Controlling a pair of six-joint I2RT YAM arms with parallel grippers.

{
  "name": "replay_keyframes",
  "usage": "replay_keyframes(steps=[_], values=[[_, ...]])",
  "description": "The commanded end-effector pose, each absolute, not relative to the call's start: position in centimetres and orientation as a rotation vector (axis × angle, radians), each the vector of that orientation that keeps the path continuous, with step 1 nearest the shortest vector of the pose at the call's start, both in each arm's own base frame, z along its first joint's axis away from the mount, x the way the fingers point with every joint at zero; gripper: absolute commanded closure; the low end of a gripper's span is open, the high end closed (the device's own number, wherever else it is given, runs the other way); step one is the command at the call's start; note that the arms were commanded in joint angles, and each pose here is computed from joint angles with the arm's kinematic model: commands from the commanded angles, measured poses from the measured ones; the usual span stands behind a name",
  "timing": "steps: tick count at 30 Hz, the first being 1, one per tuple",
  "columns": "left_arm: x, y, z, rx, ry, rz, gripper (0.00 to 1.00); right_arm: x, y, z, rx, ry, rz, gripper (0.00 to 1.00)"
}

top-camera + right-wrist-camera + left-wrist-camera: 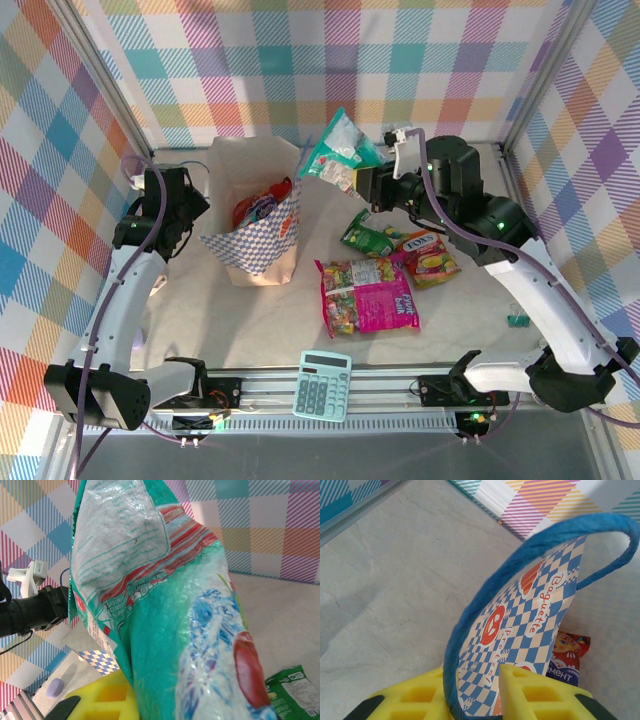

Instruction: Place the snacks into the paper bag

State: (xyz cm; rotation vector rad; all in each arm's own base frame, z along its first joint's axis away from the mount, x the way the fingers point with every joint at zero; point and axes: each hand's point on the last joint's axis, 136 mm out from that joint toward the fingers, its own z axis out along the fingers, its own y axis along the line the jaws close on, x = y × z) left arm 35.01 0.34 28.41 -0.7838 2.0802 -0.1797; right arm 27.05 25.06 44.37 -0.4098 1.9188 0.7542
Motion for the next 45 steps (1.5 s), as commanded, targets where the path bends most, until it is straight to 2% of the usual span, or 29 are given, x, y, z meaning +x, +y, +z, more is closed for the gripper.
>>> replay_keyframes(steps=[1,20,34,45], values=[[35.0,0.3,28.1,-0.782,2.1,-0.184,0.73,26.9,25.7,47.0,-0.421,1.805,0.797,1.0],[34.9,0.2,28.3,-0.757,2.109,-0.186,0.74,30.0,33.8,44.2,-0.524,1.856,0.877,1.0],[34.3,0.4,28.8,-0.748,2.096,-0.174,0.74,33.9,36.4,43.0,-0.524,1.877,0.782,1.0],[33.9,0.5,29.3,-0.73,2.088,-0.172,0.74,35.2,37.8,42.8,-0.532,1.893,0.773,1.0]])
